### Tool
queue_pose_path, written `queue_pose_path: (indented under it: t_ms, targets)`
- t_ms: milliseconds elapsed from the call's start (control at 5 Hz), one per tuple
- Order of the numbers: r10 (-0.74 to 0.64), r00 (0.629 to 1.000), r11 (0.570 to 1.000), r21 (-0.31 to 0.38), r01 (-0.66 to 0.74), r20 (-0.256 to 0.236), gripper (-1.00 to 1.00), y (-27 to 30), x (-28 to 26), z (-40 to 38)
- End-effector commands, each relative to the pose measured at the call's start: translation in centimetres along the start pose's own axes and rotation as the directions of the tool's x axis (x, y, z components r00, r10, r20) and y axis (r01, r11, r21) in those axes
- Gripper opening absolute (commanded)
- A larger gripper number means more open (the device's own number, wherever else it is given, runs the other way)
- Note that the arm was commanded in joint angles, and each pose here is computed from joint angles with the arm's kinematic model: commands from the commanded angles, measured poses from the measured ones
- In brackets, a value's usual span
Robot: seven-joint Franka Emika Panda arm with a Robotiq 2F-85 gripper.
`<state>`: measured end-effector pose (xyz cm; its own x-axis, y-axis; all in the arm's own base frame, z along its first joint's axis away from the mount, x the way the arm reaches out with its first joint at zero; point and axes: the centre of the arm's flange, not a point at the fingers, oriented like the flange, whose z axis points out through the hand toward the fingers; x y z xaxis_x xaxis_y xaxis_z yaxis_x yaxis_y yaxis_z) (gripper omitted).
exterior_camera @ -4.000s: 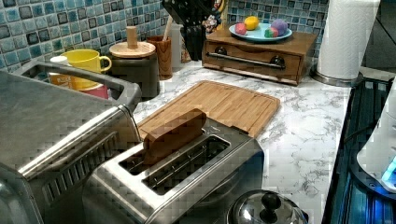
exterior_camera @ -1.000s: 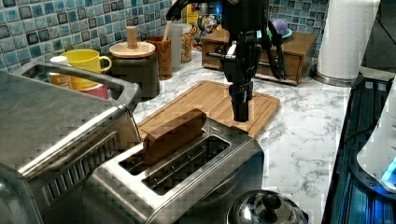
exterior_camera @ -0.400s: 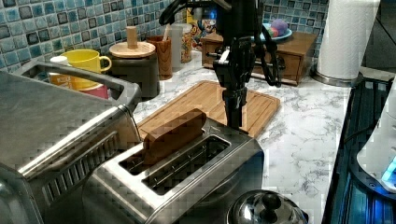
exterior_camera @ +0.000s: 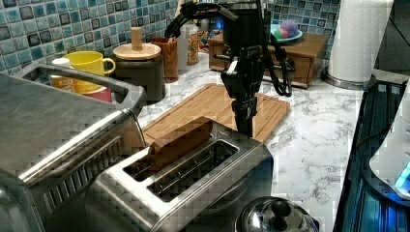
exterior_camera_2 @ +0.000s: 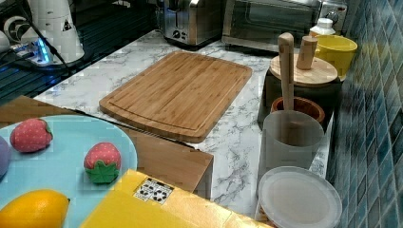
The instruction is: Turn on the toaster.
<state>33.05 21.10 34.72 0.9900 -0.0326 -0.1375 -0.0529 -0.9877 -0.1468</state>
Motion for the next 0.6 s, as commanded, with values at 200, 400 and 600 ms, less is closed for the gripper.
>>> queue_pose_path:
  t_ms: [200, 400, 600]
  targets:
    - [0.034, 0.996, 0.999, -0.007, -0.034, 0.079, -1.00, -2.9, -0.8, 2.9]
    - [0.088, 0.993, 0.996, -0.029, -0.087, 0.074, -1.00, -0.4, -1.8, 4.0]
    - [0.117, 0.992, 0.993, -0.004, -0.117, 0.049, -1.00, 1.5, -3.2, 3.9]
